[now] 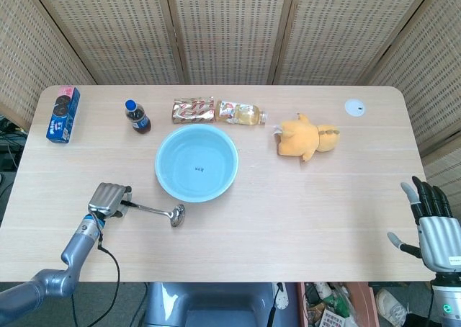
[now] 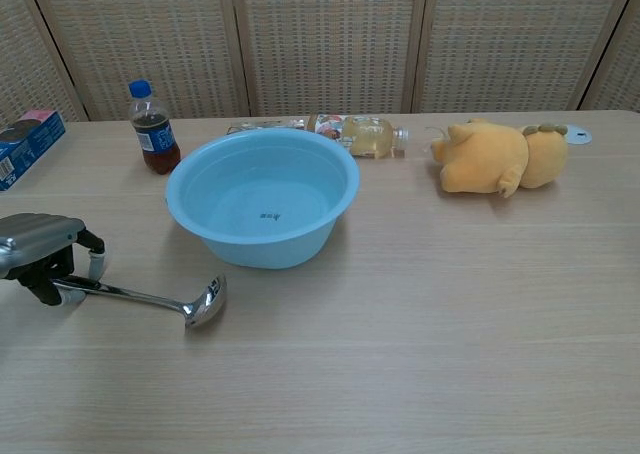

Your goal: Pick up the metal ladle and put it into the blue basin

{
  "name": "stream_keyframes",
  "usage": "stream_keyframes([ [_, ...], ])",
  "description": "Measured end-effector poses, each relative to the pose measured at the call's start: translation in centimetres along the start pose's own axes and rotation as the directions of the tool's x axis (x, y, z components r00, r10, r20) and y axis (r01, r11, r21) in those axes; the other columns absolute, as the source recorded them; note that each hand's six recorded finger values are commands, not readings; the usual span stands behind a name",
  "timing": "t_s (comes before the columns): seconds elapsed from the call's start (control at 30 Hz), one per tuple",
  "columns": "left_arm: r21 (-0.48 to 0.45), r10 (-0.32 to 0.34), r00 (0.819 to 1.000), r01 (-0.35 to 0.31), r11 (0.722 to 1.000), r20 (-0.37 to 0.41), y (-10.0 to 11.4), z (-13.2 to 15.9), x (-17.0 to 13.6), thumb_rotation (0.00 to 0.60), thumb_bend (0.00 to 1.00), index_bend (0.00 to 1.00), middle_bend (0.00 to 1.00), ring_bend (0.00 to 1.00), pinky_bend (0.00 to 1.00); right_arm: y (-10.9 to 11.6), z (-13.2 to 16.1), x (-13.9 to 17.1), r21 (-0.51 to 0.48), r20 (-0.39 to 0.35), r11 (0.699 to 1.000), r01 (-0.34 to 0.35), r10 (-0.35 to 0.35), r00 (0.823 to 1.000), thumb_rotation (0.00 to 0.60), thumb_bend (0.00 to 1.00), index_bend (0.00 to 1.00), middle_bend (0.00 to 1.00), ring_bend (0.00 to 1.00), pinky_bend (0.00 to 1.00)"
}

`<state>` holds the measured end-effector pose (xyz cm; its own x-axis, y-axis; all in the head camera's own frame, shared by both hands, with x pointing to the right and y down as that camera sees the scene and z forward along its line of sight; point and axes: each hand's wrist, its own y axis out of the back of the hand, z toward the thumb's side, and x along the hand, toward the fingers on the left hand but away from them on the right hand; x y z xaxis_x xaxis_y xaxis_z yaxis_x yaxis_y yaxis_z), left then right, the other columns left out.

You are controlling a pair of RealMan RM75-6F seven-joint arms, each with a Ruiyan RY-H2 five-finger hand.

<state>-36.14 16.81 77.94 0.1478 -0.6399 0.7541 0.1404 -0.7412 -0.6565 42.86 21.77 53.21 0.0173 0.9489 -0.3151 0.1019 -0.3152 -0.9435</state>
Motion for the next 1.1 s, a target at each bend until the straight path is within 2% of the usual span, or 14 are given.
stream_keyframes([
  [0.17, 0.0, 0.009, 1.0, -0.009, 1.0, -0.004, 0.2, -0.2, -0.1, 0.6, 0.41, 0.75, 1.0, 0.98, 1.0, 0.0, 0.0, 0.0, -0.002, -0.001, 1.0, 0.001, -0.001, 1.0, 0.6, 0.0, 0.0, 0.0, 0.0, 0.0],
  [0.37, 0.003, 0.057, 0.998, -0.057, 0.998, 0.014, 1.7, -0.2, -0.8, 0.6, 0.46, 0.78, 1.0, 0.98, 1.0, 0.0, 0.1, 0.1, -0.003, -0.002, 1.0, -0.001, 0.001, 1.0, 0.6, 0.0, 0.0, 0.0, 0.0, 0.0],
  [0.7, 0.035, 0.188, 0.978, -0.192, 0.981, 0.094, 6.5, 0.5, -4.0, 0.6, 0.51, 0.81, 1.0, 0.98, 1.0, 0.0, 0.2, 0.1, -0.005, -0.006, 1.0, -0.001, 0.001, 1.0, 0.6, 0.0, 0.0, 0.0, 0.0, 0.0],
  [0.83, 0.045, 0.217, 0.969, -0.224, 0.973, 0.121, 8.1, 1.1, -5.6, 0.6, 0.56, 0.81, 1.0, 0.98, 1.0, 0.0, 0.3, 0.2, -0.006, -0.007, 1.0, -0.001, 0.001, 1.0, 0.6, 0.0, 0.0, 0.0, 0.0, 0.0],
  [1.1, 0.031, 0.278, 0.945, -0.287, 0.957, 0.171, 12.2, 3.0, -8.3, 0.6, 0.57, 0.81, 1.0, 0.98, 1.0, 0.2, 0.1, 0.1, -0.012, 0.001, 1.0, 0.005, -0.005, 1.0, 0.6, 0.0, 0.0, 0.0, 0.0, 0.0],
])
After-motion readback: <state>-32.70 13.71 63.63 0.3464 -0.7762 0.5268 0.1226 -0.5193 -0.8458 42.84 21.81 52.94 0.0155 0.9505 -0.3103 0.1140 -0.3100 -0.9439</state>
